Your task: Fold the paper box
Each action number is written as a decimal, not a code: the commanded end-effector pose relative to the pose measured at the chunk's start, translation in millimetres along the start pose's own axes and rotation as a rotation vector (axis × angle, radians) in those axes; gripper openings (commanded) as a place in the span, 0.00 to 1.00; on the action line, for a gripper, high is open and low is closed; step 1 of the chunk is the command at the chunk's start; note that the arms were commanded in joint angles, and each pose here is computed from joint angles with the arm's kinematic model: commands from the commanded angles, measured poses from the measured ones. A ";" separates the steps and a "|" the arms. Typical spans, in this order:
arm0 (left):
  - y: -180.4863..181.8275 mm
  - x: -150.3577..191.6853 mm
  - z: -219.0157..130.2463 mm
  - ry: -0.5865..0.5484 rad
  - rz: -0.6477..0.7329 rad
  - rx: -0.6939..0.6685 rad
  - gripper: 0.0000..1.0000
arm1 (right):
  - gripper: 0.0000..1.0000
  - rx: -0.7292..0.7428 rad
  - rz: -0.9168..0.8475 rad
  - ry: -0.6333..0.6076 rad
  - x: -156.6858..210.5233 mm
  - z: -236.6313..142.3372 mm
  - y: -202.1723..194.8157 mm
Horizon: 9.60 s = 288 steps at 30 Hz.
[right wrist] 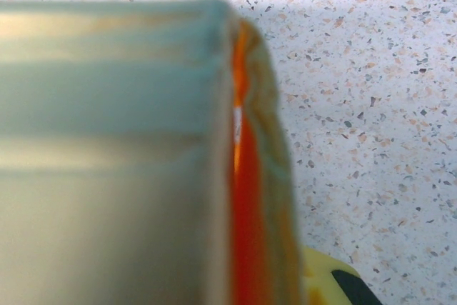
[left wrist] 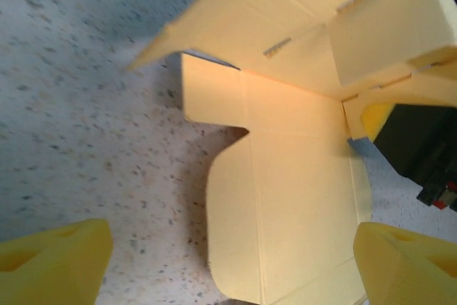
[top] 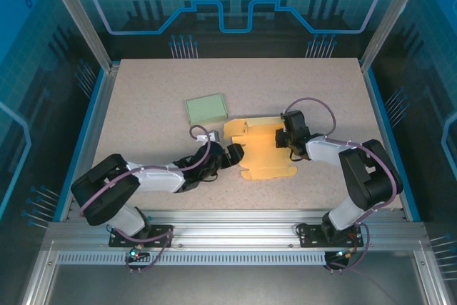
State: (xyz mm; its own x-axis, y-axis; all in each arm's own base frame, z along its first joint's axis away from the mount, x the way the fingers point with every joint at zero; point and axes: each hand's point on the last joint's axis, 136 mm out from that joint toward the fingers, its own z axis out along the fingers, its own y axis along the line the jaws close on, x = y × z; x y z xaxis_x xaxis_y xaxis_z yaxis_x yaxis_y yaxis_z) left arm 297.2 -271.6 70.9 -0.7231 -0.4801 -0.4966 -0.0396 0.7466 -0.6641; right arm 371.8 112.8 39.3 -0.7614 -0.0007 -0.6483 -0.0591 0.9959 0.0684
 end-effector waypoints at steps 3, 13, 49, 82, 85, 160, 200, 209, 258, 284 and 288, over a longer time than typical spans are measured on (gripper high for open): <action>-15.0 0.6 21.4 0.006 -0.012 0.013 0.87 | 0.00 -0.017 0.008 -0.010 -8.2 0.6 4.1; -21.6 -5.6 58.7 -0.002 0.082 -0.039 0.90 | 0.00 -0.013 0.010 -0.011 -7.9 0.3 3.2; -68.0 -30.8 67.3 -0.059 0.218 0.084 0.87 | 0.00 -0.018 0.012 -0.020 -8.3 -0.8 3.2; -74.4 -22.1 25.4 -0.009 0.259 0.156 0.85 | 0.00 -0.017 0.008 -0.006 -6.8 1.1 3.7; -73.0 -23.4 -3.8 -0.008 0.276 0.182 0.85 | 0.00 -0.020 0.006 -0.006 -7.1 1.0 4.5; -51.8 -40.8 56.1 -0.086 0.806 -0.100 0.64 | 0.00 -0.020 0.004 0.003 -7.6 2.7 5.3; -50.8 -40.7 0.2 -0.097 0.578 -0.331 0.12 | 0.02 0.153 0.035 0.194 18.8 -68.1 27.4; -12.0 -35.0 -0.1 -0.089 0.535 -0.490 0.11 | 0.05 -0.019 0.093 0.264 45.2 -92.8 72.7; -48.4 -83.5 -110.1 -0.102 0.321 -0.055 0.93 | 0.06 0.165 -0.244 0.798 63.7 -68.9 43.2; -16.1 -92.5 -104.1 -0.130 0.313 -0.104 0.95 | 0.16 0.500 -0.652 0.800 46.0 46.9 30.6; -12.6 -90.5 -103.0 -0.126 0.308 -0.110 0.95 | 0.35 0.482 -0.657 0.769 33.5 38.4 39.2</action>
State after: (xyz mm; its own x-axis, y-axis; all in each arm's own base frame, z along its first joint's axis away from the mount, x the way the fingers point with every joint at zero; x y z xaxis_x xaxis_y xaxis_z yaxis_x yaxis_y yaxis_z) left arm 290.7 -193.2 186.0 -0.6292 -0.2854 -0.7229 0.0810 0.9010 -0.4262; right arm 359.2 133.6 21.8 -0.8723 -0.4095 0.2672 -0.4853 0.6590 -0.5746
